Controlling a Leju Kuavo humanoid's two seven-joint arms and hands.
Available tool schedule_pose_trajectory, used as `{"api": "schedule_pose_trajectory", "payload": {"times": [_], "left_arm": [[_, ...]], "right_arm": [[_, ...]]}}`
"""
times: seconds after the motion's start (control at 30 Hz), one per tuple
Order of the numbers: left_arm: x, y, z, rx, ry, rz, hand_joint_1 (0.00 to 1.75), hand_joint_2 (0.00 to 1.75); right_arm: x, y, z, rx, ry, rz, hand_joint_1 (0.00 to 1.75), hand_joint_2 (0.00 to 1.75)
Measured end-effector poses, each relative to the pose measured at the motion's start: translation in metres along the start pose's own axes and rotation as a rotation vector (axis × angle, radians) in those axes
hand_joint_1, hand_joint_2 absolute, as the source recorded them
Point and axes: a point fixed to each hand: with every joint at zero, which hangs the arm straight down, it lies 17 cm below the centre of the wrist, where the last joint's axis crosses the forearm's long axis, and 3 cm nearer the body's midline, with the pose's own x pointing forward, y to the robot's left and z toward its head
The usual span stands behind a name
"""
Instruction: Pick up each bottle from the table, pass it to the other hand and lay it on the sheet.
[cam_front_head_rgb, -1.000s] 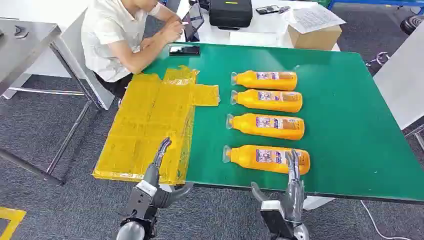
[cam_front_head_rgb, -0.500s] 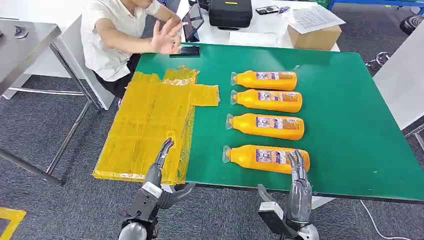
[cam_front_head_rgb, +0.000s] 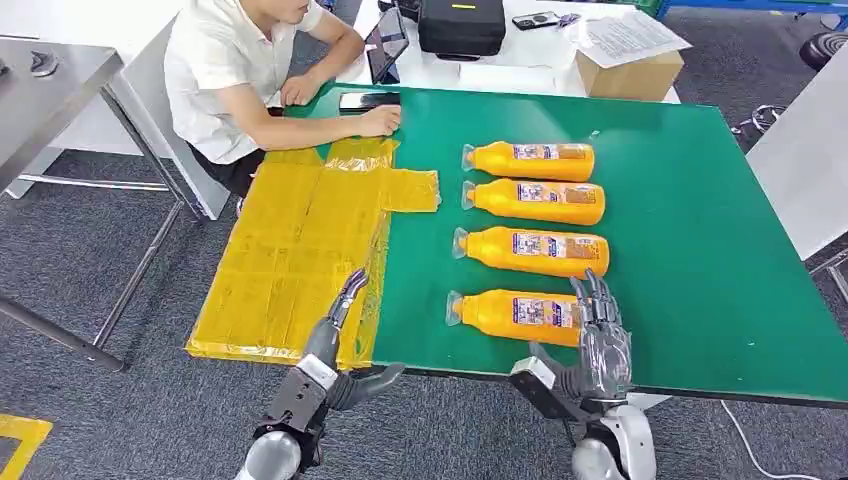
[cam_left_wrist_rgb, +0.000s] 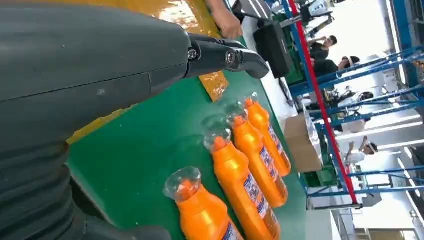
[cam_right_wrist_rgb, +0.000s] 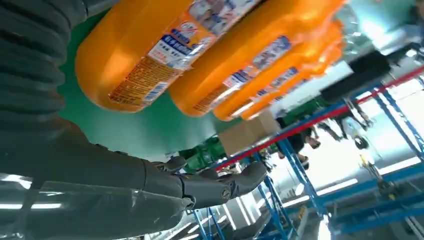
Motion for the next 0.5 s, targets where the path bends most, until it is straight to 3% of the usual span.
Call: {"api": "schedule_pose_trajectory", "payload": {"times": [0.3,0.5], "left_arm": [[-0.002,-0.019,-0.008,-0.063,0.004,0.025,0.00,1.75],[-0.005,-0.026,-0.007,-0.077,0.016,0.043,0.00,1.75]], "right_arm": [[-0.058,0.033,-0.022,0.187,0.043,0.158,0.00,1.75],[-0.072,0.050,-0.026,0.273,0.068,0.180,0.00,1.75]]}}
